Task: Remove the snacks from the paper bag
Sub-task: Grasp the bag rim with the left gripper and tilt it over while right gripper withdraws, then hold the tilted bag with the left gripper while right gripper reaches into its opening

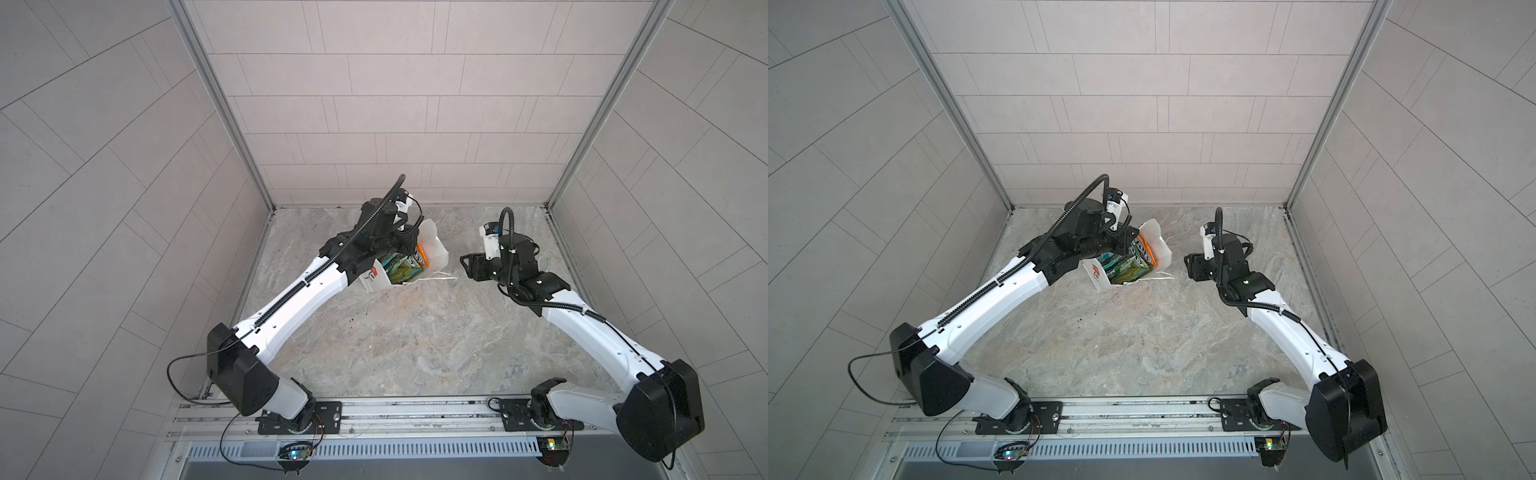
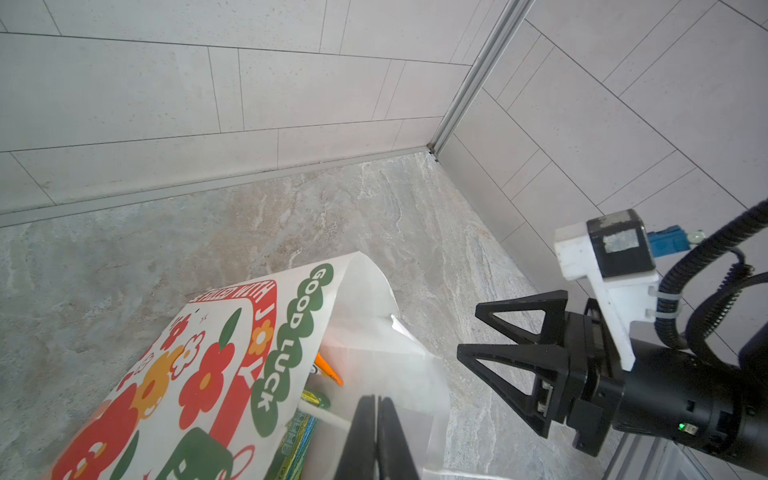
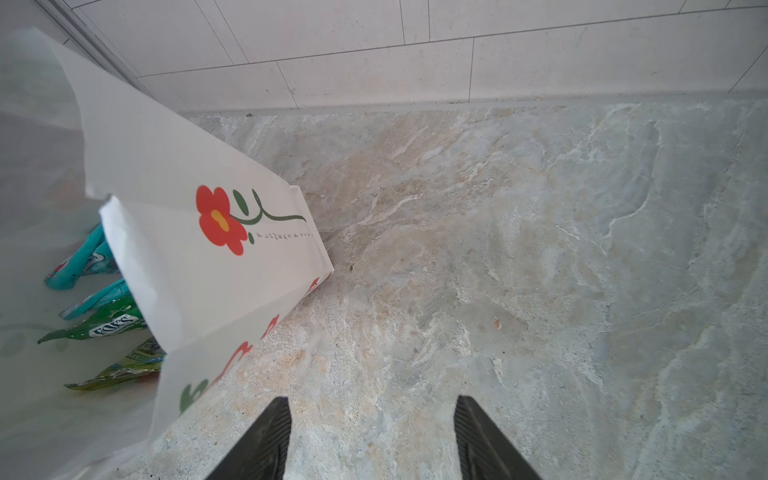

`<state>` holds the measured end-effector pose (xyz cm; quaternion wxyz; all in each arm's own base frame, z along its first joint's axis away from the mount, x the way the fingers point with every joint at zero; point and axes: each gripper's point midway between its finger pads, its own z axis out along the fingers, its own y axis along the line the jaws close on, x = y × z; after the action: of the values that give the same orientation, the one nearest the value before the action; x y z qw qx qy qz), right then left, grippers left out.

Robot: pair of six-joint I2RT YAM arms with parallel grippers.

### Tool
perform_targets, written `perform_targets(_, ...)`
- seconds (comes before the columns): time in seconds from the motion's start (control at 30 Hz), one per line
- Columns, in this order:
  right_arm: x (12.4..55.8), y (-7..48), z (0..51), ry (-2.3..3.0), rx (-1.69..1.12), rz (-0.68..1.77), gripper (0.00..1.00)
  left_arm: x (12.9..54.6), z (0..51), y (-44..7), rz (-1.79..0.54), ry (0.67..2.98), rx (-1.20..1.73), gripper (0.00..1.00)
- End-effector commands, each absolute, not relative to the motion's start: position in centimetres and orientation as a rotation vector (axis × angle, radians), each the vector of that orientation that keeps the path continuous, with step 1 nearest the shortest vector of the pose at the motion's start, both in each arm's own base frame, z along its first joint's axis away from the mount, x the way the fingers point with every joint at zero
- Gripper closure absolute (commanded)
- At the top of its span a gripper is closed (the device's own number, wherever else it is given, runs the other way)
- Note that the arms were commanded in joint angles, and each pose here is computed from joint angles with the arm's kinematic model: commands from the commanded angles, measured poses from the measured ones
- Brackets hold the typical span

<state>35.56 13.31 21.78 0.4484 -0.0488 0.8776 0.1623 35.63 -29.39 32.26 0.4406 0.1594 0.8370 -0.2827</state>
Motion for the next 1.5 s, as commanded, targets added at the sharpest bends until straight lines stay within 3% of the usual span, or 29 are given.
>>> perform_targets(0.0, 34.7, 12.7, 23.4, 2.152, -0.146, 0.372, 0.36, 34.8, 35.1, -30.0, -0.764, 1.995, 0.393, 1.0)
perform_targets(0.37, 32.1, 16.5, 29.1, 2.017, -0.321, 0.623, 0.35, 32.4, 36.4, -32.3, -0.928, 1.964, 0.526, 1.0)
perform_targets(0.63, 29.3, 21.4, 30.1, 1.988, -0.554, 0.816, 0.35, 32.8, 36.3, -31.9, -0.911, 1.976, 0.485, 1.0)
perform_targets(1.07, 28.2, 28.2, 24.4, 2.105, -0.728, 0.904, 0.51, 33.0, 37.2, -30.8, -0.863, 1.961, 0.431, 1.0)
perform_targets(1.47, 29.7, 26.5, 18.0, 2.281, -0.709, 0.637, 0.6, 33.3, 38.0, -29.4, -0.8, 1.934, 0.383, 1.0)
